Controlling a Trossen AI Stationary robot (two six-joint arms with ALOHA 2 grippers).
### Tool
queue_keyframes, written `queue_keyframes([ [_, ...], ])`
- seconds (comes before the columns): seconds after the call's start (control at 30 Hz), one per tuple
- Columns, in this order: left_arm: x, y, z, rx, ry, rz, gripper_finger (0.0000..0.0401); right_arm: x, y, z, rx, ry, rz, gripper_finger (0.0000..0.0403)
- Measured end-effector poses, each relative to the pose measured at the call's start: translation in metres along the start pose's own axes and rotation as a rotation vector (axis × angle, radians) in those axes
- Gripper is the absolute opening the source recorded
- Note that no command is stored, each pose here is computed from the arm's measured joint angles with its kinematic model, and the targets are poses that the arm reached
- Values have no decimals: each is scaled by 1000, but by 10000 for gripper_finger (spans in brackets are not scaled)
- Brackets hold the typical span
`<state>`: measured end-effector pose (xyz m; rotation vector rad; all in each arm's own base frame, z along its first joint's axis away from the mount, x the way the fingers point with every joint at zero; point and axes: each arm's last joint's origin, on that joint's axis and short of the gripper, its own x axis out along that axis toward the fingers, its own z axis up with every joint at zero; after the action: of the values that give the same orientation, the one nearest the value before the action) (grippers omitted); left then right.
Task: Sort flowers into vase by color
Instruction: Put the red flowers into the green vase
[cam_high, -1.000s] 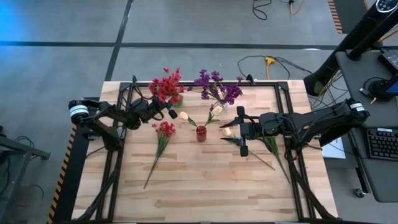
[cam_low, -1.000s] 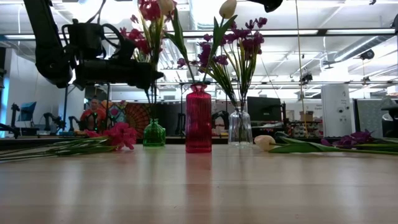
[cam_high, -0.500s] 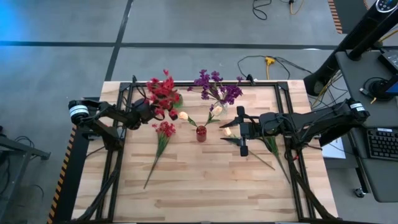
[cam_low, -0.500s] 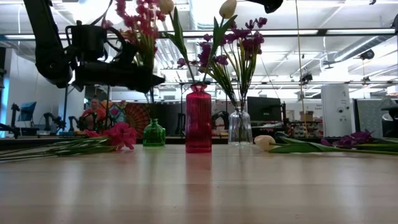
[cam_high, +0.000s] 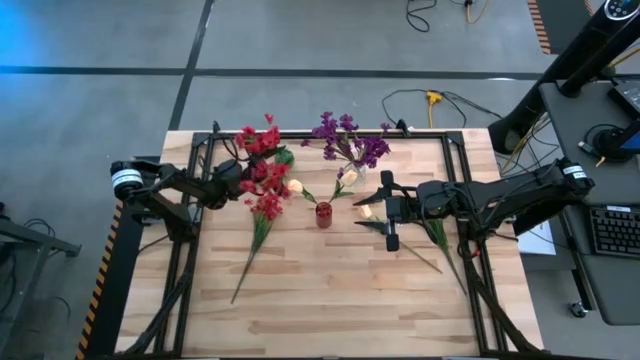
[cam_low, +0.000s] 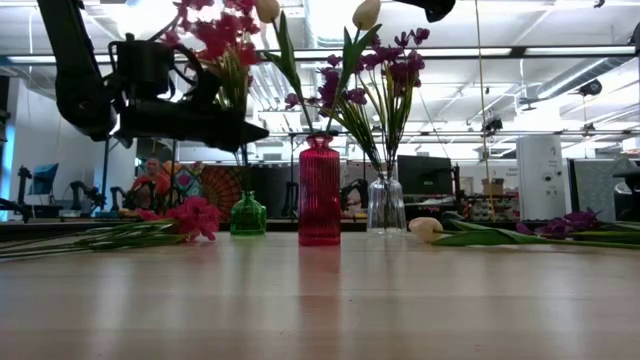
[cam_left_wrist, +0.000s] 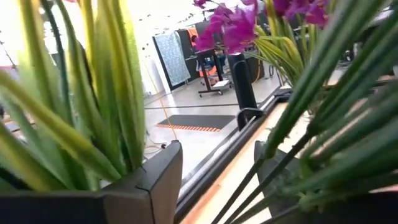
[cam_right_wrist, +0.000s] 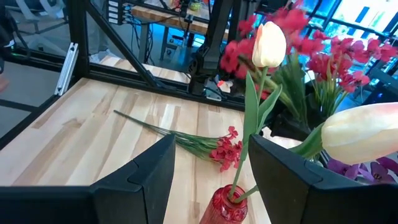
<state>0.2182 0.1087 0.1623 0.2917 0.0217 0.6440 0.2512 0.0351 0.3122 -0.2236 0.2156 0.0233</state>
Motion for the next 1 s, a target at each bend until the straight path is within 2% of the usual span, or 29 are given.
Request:
queue_keyframes([
  [0.23,-1,-5,-1,3,21,-26,211,0,0,0,0,0,0,196],
  [0.47,-1,-4,-1,-21,32,12,227,0,0,0,0,1,-1,196],
  [0.73,-2,-8,-1,-20,33,-6,257,0,0,0,0,1,-1,196],
  [1.0,-3,-10,-6,4,94,-14,274,0,0,0,16,1,-3,196],
])
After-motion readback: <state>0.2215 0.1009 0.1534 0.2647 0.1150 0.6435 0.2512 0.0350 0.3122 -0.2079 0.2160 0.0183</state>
